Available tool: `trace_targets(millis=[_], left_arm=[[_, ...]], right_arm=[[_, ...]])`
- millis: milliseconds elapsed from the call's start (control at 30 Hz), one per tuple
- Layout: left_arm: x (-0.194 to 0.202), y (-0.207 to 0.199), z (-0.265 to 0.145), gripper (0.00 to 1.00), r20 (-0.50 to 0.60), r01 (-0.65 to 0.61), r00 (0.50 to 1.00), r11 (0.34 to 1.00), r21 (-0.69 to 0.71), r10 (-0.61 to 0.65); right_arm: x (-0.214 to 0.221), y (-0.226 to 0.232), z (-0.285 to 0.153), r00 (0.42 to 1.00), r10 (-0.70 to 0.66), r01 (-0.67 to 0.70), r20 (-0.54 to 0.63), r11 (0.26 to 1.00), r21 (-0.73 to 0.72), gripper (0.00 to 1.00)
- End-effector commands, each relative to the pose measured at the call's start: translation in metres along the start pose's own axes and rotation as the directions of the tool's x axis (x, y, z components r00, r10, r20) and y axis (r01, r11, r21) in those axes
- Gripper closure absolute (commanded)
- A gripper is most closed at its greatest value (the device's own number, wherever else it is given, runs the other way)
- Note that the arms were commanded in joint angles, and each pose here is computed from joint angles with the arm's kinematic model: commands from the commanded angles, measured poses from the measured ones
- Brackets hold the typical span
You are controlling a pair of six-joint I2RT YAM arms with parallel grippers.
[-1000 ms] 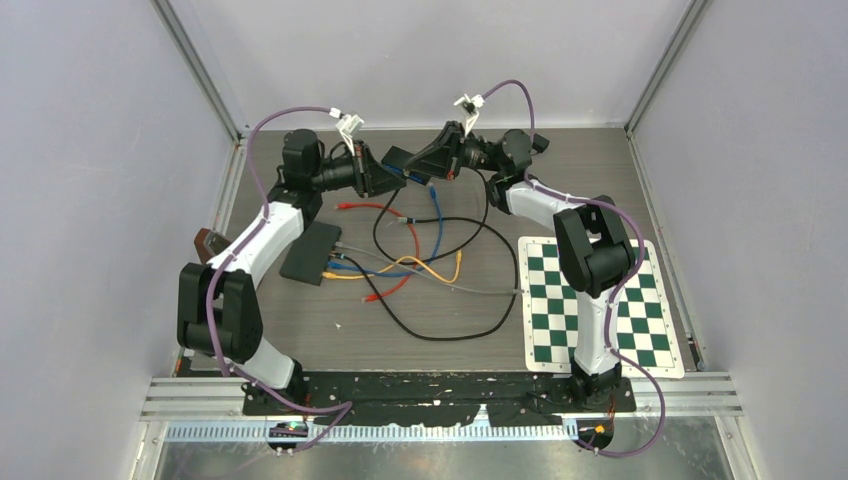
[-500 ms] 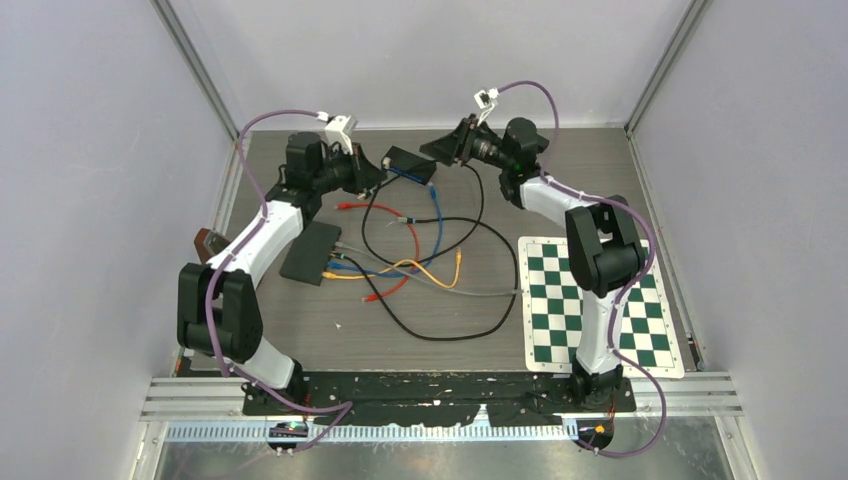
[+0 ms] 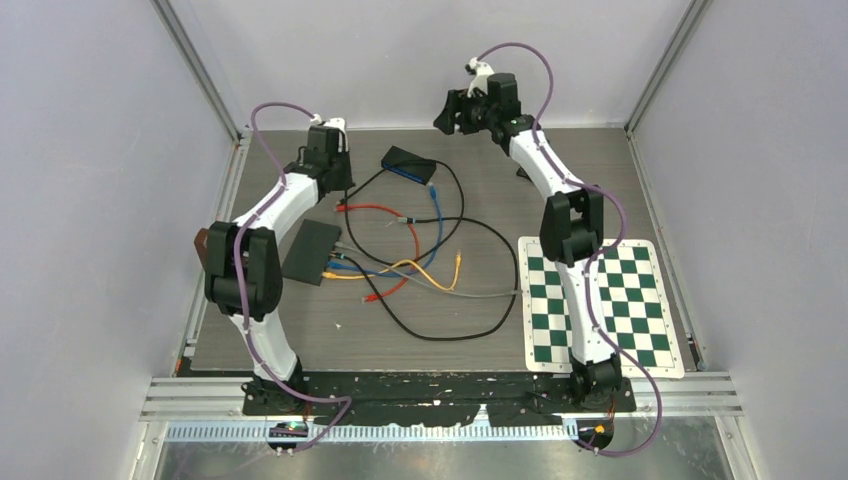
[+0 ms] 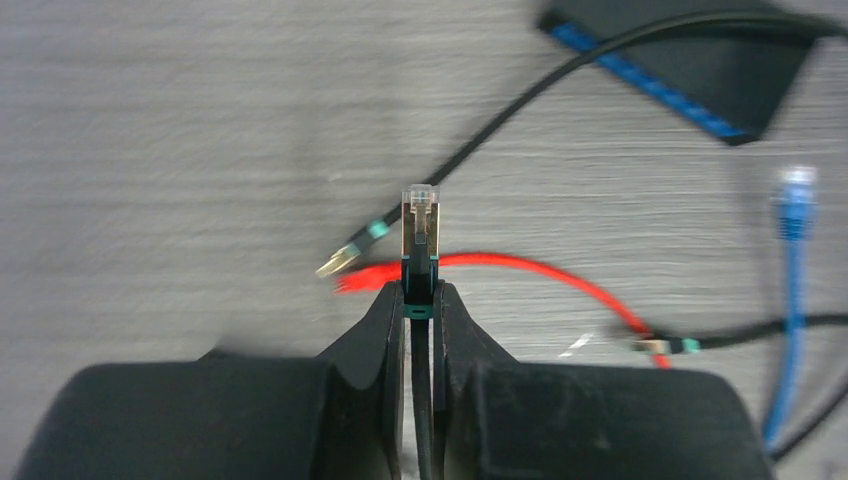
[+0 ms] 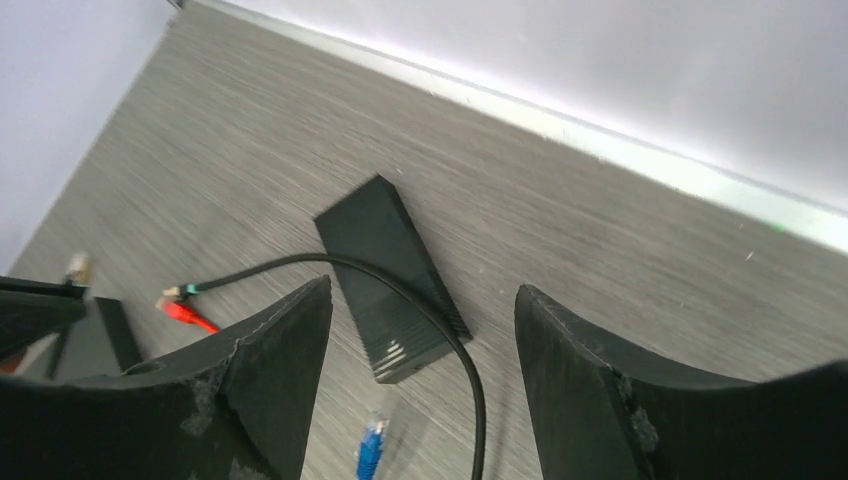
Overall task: Insert the plug into the switch port
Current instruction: Pick up the connector from the center of the board, then move the switch port to the center of the board.
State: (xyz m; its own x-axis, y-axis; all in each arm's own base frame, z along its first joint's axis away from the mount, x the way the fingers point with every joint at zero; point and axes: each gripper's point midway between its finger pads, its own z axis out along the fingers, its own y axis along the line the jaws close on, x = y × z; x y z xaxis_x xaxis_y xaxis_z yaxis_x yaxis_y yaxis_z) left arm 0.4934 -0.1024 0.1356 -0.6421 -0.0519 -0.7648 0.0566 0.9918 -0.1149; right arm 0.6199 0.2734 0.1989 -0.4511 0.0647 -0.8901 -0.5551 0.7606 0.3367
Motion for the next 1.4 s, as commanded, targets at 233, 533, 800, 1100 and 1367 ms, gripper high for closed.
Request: trace_targets(millis=[233,533,800,1100,1367], left_arm=[[-0.056,0.115,-0.051,1.0,0.092,0.052,0.996,0.851,-0.523,-0.004],[-0.101,0.16,-0.07,1.0,0.124,0.107,0.991,0.79,-0.604,-0.039],[-0.118,0.144,-0.057,1.0,0.153,0.141,0.985,0.869,-0.474,-0.077],[-0.113,0.17,-0.061,1.0,0.151,0.155,0.985,0.835,-0.529,-0.087],[-0.111,0.183,-0.064,1.0,0.154,0.172,0.983,0.823,-0.542,-0.104]], right_arm=[[0.076,-0.014,0.033,0.974,0.177,-0.17,-0.144,0.983,0.063,0.3],[0.086,-0.018,0.031,0.982,0.106,-0.096,-0.154,0.993,0.068,0.36],[0.084,-0.006,0.019,0.923,-0.3,0.33,-0.241,0.939,0.095,0.2],[0.095,0.03,0.032,0.682,-0.71,0.696,-0.175,0.704,-0.144,0.15],[0.097,0.02,0.047,0.599,-0.78,0.771,-0.182,0.623,-0.132,0.11]])
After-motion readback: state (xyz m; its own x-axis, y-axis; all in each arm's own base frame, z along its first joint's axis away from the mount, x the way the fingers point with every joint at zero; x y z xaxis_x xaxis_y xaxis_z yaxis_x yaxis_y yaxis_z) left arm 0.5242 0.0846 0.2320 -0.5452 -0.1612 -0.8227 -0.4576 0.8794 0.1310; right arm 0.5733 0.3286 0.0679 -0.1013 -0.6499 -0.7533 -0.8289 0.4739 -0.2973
